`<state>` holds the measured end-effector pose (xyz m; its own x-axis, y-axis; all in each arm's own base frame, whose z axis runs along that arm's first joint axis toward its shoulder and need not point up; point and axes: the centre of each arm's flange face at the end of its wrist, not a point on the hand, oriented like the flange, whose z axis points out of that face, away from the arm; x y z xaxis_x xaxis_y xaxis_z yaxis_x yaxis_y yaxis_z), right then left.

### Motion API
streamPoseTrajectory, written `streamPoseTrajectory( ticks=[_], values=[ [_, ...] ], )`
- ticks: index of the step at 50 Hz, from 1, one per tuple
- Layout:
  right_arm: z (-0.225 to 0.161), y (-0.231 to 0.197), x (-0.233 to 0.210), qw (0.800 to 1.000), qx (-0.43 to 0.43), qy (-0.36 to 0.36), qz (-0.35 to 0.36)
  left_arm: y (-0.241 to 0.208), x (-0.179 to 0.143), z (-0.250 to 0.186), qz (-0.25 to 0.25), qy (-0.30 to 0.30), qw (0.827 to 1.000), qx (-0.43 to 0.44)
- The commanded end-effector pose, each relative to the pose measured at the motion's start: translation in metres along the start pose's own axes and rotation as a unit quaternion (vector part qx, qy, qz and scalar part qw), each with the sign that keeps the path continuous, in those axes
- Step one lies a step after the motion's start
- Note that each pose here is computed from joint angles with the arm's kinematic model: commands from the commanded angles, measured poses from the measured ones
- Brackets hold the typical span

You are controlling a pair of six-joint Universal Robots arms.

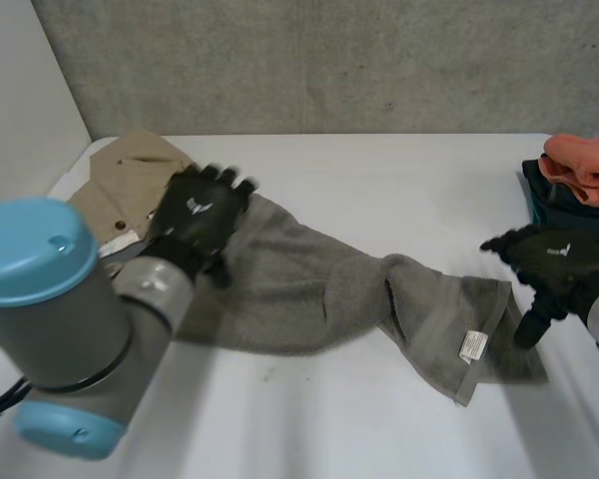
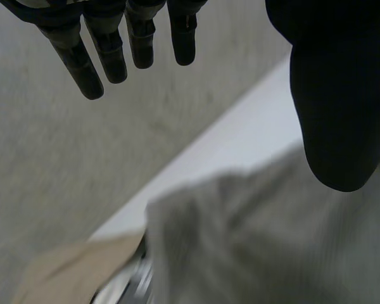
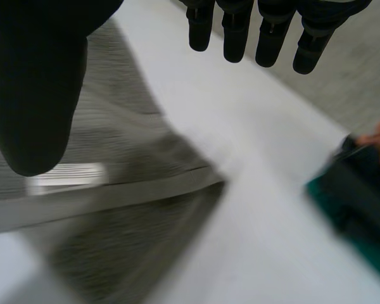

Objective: Fold the laundry.

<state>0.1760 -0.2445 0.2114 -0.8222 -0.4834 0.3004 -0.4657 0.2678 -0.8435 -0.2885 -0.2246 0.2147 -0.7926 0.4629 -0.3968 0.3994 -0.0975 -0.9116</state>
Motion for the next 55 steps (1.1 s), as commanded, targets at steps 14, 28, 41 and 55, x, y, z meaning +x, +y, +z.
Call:
streamPoseTrajectory(
  ticks=[14, 28, 41, 55],
  values=[
    [0.038, 0.037, -0.067, 0.98, -0.018, -0.081, 0.182, 0.116, -0.066, 0.018, 0.061, -0.001, 0.988, -0.142],
    [0.066, 0.036, -0.061, 0.987, 0.059, -0.002, 0.149, 0.132, -0.077, 0.034, 0.037, 0.036, 0.991, -0.127],
    [0.058, 0.035, -0.056, 0.993, 0.062, 0.007, 0.1, 0.141, -0.07, 0.045, 0.033, 0.058, 0.99, -0.127],
    [0.059, 0.035, -0.056, 0.995, 0.062, 0.008, 0.081, 0.122, -0.069, 0.03, 0.026, 0.067, 0.989, -0.131]
  ],
)
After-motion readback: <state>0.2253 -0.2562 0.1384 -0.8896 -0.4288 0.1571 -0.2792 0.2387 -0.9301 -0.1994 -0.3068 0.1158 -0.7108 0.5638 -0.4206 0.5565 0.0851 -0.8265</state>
